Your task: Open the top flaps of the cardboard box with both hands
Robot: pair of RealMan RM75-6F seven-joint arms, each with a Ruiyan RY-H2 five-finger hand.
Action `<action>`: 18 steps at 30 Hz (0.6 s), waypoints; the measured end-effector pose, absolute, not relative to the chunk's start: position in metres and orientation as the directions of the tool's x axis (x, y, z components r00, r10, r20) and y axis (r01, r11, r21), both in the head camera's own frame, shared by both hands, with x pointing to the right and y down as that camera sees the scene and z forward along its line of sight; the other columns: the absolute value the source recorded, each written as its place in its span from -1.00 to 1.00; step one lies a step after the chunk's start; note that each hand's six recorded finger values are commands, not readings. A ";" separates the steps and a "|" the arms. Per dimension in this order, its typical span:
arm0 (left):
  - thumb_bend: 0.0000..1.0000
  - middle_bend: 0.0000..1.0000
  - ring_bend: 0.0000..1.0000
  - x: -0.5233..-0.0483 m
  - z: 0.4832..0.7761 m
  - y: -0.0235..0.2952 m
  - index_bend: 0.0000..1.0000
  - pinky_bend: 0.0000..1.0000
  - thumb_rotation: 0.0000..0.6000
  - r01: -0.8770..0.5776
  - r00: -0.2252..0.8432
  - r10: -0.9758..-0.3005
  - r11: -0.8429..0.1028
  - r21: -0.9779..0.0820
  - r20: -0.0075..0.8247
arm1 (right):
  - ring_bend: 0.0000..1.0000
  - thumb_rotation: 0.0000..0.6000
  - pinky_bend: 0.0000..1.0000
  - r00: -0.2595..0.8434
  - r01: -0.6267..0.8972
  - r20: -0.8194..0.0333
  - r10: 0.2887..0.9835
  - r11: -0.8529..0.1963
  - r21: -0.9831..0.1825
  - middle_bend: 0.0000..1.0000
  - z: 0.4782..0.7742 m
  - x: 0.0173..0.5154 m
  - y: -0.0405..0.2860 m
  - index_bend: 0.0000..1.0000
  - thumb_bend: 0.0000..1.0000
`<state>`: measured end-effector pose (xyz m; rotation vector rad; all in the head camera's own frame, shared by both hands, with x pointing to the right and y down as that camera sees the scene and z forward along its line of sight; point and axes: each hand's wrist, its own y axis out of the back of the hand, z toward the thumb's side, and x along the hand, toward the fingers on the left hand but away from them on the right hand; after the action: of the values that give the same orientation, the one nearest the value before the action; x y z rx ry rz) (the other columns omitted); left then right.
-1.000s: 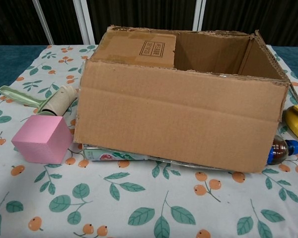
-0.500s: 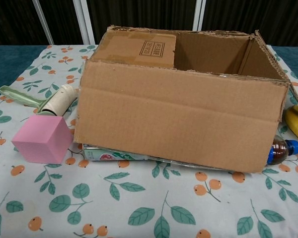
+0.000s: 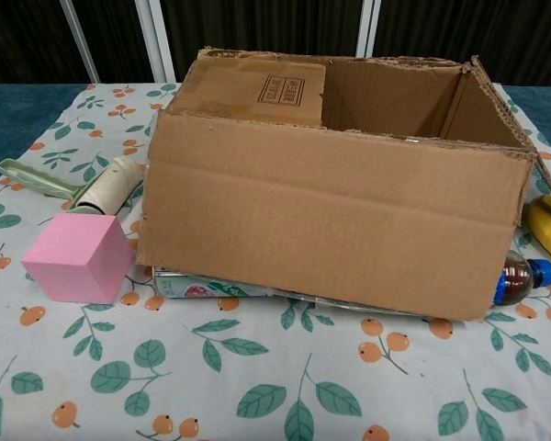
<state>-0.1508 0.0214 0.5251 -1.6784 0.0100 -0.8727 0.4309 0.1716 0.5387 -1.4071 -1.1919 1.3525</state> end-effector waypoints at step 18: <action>0.94 -0.59 -0.68 -0.042 0.590 0.051 -0.80 -0.45 1.00 0.583 0.749 -0.238 -0.205 -0.786 0.618 | -0.82 1.00 -0.55 -0.060 0.175 -0.215 0.975 -0.201 -0.964 -0.76 0.550 0.440 0.175 -0.75 0.37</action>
<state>-0.0425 0.0506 0.5903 -1.6145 -0.2834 -0.7641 0.4401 0.1750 0.5500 -1.4550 -1.2873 1.3406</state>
